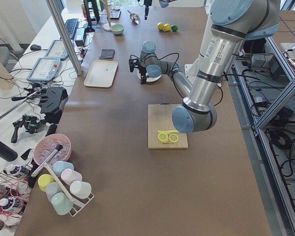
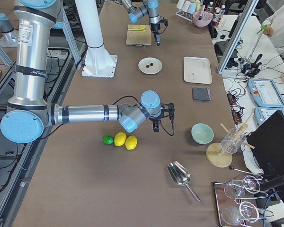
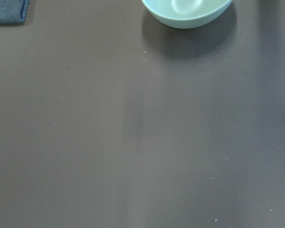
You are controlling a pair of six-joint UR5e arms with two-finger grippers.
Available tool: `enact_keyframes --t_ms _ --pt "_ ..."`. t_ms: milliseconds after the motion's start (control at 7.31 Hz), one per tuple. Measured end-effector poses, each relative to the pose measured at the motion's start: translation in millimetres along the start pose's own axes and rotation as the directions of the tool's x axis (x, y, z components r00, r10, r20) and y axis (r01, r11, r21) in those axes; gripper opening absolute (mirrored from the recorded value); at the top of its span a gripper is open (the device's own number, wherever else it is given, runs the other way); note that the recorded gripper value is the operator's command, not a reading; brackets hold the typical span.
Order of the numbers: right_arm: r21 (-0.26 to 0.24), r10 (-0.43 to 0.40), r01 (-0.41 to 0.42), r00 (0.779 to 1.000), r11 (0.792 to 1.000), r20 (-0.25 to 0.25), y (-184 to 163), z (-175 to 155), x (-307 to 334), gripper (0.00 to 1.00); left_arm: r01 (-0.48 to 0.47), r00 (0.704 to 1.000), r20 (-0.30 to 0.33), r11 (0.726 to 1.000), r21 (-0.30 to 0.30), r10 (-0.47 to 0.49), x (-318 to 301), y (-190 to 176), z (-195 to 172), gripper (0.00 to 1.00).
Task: Place red cherry on plate
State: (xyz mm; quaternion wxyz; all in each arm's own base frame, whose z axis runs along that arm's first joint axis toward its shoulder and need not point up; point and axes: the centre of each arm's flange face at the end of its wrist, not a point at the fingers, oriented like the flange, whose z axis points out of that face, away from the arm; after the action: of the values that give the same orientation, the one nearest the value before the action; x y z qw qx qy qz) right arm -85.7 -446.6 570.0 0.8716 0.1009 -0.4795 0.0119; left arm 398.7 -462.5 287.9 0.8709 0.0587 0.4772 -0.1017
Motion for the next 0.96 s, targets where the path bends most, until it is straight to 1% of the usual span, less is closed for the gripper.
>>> enact_keyframes --t_ms 137,274,410,547,684,821,957 --pt "0.010 -0.020 0.020 1.000 1.000 -0.012 -2 -9 12 1.00 -0.107 0.993 0.048 0.994 -0.008 0.108 -63 -33 -27 0.98" --pt "0.014 -0.044 0.044 0.999 0.999 -0.032 -6 -19 24 1.00 -0.229 0.968 0.093 0.973 -0.032 0.231 -137 -65 -56 0.98" --pt "0.011 -0.066 0.066 0.996 0.998 -0.056 -9 -29 37 1.00 -0.341 0.929 0.129 0.937 -0.070 0.348 -220 -96 -91 0.98" --pt "0.004 -0.081 0.082 0.994 0.997 -0.077 -12 -38 48 1.00 -0.416 0.892 0.146 0.903 -0.106 0.428 -292 -118 -125 0.98" --pt "-0.004 -0.091 0.091 0.992 0.996 -0.092 -14 -45 57 1.00 -0.452 0.870 0.149 0.881 -0.136 0.470 -354 -133 -156 0.98" --pt "-0.009 -0.098 0.098 0.990 0.995 -0.101 -16 -50 62 1.00 -0.465 0.861 0.145 0.871 -0.161 0.487 -403 -141 -178 0.98" --pt "-0.009 -0.105 0.105 0.989 0.994 -0.105 -18 -53 63 1.00 -0.467 0.859 0.144 0.867 -0.174 0.491 -439 -146 -193 0.98"
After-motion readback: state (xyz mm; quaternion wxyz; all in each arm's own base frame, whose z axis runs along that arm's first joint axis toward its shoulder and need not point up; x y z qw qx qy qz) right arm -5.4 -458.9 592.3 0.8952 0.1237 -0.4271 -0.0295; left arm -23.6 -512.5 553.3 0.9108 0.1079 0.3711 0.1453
